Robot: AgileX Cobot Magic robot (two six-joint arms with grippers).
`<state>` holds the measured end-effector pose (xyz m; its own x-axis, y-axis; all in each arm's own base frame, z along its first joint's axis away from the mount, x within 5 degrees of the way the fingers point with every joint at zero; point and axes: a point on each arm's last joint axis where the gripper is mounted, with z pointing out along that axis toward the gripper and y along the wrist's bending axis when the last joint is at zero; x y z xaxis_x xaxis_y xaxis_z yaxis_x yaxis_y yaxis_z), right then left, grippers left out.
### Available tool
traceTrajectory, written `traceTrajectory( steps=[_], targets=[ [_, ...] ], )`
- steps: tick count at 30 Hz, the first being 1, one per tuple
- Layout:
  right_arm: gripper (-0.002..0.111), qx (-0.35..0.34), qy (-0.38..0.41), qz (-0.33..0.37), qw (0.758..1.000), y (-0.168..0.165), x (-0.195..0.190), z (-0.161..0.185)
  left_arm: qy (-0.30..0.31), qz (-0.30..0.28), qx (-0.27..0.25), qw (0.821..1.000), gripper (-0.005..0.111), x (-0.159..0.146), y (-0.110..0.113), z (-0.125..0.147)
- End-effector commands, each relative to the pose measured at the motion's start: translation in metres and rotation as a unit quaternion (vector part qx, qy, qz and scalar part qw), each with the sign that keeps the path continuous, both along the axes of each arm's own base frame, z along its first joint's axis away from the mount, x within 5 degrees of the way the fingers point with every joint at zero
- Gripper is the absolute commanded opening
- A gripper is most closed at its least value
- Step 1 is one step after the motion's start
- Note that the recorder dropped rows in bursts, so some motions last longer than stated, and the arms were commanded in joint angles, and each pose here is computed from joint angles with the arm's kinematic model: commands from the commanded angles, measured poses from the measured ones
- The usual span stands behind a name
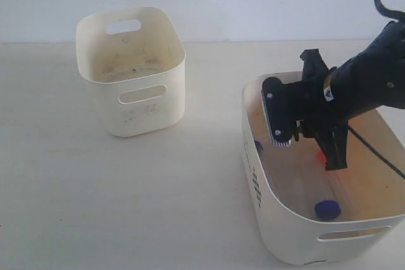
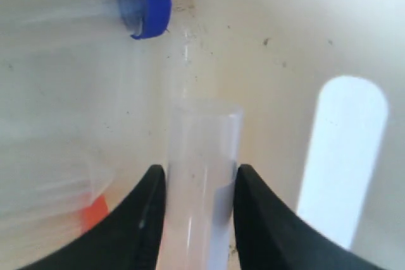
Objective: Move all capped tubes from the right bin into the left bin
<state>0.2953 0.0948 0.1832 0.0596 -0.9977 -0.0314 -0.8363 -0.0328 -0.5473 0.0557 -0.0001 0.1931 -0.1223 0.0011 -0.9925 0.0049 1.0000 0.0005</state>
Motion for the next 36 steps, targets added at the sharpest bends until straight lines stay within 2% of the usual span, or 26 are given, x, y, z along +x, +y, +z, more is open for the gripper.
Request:
traceTrajectory(
  steps=[1,5,9,15,21,24,25,27,34,36],
  targets=[
    [0.0,0.009,-0.021,-0.018,1.0,-0.005,-0.009,0.024,-0.004,0.0,-0.008,1.0,0.004,0.0,0.0,0.002],
    [0.0,0.063,-0.059,-0.066,0.994,-0.008,-0.017,0.051,-0.004,0.0,-0.008,1.0,0.004,0.0,0.0,0.002],
    [0.0,0.16,-0.114,-0.115,0.974,-0.007,-0.024,0.08,-0.004,0.0,-0.008,1.0,0.004,0.0,0.0,0.002],
    [0.0,0.358,-0.185,-0.159,0.901,0.001,-0.032,0.124,-0.004,0.0,-0.008,1.0,0.004,0.0,0.0,0.002],
    [0.0,0.469,-0.194,-0.127,0.852,0.036,-0.034,0.132,-0.004,0.0,-0.008,1.0,0.004,0.0,0.0,0.002],
    [0.0,0.543,-0.181,-0.12,0.811,0.058,-0.032,0.13,-0.004,0.0,-0.008,1.0,0.004,0.0,0.0,0.002],
    [0.0,0.58,-0.173,-0.127,0.786,0.064,-0.028,0.13,-0.004,0.0,-0.008,1.0,0.004,0.0,0.0,0.002],
    [0.0,0.625,-0.147,-0.15,0.752,0.073,-0.019,0.13,-0.004,0.0,-0.008,1.0,0.004,0.0,0.0,0.002],
    [0.0,0.699,-0.094,-0.192,0.682,0.104,0.024,0.124,-0.004,0.0,-0.008,1.0,0.004,0.0,0.0,0.002],
    [0.0,0.708,-0.081,-0.194,0.675,0.115,0.033,0.121,-0.004,0.0,-0.008,1.0,0.004,0.0,0.0,0.002]
  ],
)
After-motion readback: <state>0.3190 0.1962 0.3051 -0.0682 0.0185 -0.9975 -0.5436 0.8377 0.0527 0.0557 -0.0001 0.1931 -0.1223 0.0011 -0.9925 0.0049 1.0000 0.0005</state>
